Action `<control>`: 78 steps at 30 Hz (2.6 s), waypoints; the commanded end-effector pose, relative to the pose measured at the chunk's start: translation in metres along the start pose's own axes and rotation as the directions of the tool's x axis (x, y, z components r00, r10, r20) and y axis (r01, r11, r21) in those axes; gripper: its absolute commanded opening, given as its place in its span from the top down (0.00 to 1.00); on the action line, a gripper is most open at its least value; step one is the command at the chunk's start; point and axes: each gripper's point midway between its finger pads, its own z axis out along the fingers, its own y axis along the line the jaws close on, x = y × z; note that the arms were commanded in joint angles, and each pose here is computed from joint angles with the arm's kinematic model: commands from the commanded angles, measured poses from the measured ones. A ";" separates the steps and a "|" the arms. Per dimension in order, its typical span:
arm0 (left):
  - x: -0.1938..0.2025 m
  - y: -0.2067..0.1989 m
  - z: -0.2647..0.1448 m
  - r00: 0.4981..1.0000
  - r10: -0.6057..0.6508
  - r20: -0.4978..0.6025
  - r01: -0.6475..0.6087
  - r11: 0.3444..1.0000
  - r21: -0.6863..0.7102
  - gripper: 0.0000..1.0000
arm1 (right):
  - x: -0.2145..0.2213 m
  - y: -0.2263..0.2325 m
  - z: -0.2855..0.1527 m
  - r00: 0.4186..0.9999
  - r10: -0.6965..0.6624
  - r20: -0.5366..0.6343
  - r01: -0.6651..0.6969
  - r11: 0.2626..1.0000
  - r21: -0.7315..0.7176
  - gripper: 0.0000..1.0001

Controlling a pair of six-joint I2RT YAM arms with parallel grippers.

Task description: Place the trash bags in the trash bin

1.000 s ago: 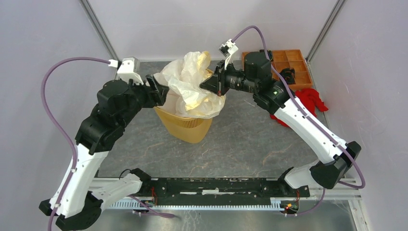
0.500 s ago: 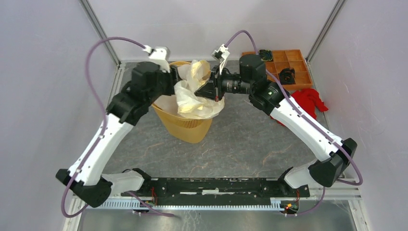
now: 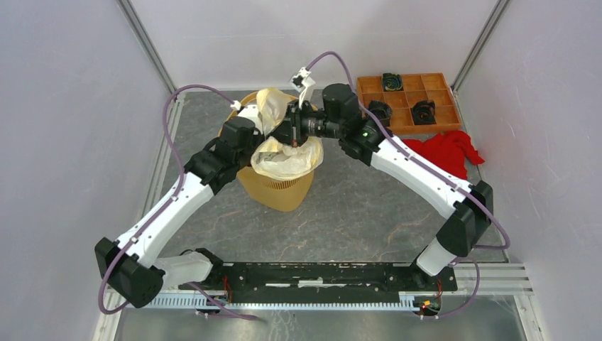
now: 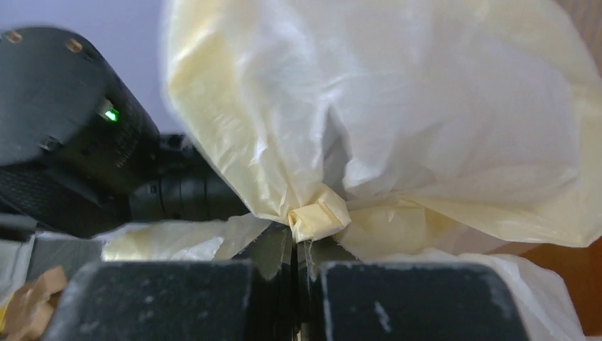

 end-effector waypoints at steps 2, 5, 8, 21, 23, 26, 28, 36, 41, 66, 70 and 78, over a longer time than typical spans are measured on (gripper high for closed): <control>-0.054 0.001 -0.060 0.975 -0.048 0.215 0.049 0.999 0.000 0.40 | -0.016 -0.021 -0.001 0.997 0.015 0.072 -0.027 0.985 0.169 0.99; -0.066 0.004 -0.092 0.964 -0.053 0.262 0.054 0.999 0.003 0.38 | -0.022 -0.024 -0.004 0.996 -0.009 0.087 -0.008 0.981 0.195 0.99; -0.072 0.006 -0.121 0.951 -0.066 0.302 0.064 0.998 0.017 0.35 | -0.025 -0.036 -0.010 0.994 -0.065 0.084 0.041 0.962 0.268 0.99; -0.072 0.085 -0.154 0.921 0.035 0.389 0.119 0.923 -0.366 0.09 | -0.024 -0.046 -0.013 0.989 -0.144 0.016 0.131 0.937 0.324 0.99; -0.059 0.088 -0.133 0.943 0.047 0.331 0.095 0.911 -0.401 0.13 | -0.025 -0.047 -0.013 0.989 -0.148 0.018 0.134 0.935 0.329 0.99; -0.043 0.086 -0.111 0.961 0.016 0.277 0.099 0.911 -0.399 0.25 | -0.027 -0.047 -0.014 0.987 -0.159 0.021 0.143 0.931 0.335 0.99; -0.039 0.081 -0.104 0.958 -0.017 0.288 0.125 0.925 -0.359 0.30 | -0.029 -0.050 -0.014 0.985 -0.169 0.023 0.150 0.925 0.350 0.99; -0.025 0.007 -0.072 0.932 -0.280 0.231 0.273 0.960 0.062 0.55 | -0.045 -0.049 -0.004 0.985 -0.168 0.045 0.142 0.926 0.350 0.99; -0.025 -0.017 -0.067 0.919 -0.339 0.199 0.303 0.933 0.193 0.54 | -0.040 -0.053 -0.010 0.984 -0.173 0.028 0.150 0.915 0.375 0.99; -0.075 -0.095 -0.163 0.955 0.085 0.285 -0.227 0.828 0.512 0.00 | -0.020 -0.020 -0.050 0.997 -0.070 0.024 0.059 0.946 0.318 0.97; -0.057 -0.091 -0.142 0.954 0.178 0.242 -0.264 0.880 0.395 0.00 | -0.022 -0.014 -0.052 0.997 -0.065 0.037 0.051 0.953 0.299 0.94; -0.048 -0.073 -0.118 0.948 0.245 0.205 -0.274 0.953 0.127 0.36 | -0.020 -0.010 -0.056 0.997 -0.070 0.031 0.058 0.955 0.290 0.86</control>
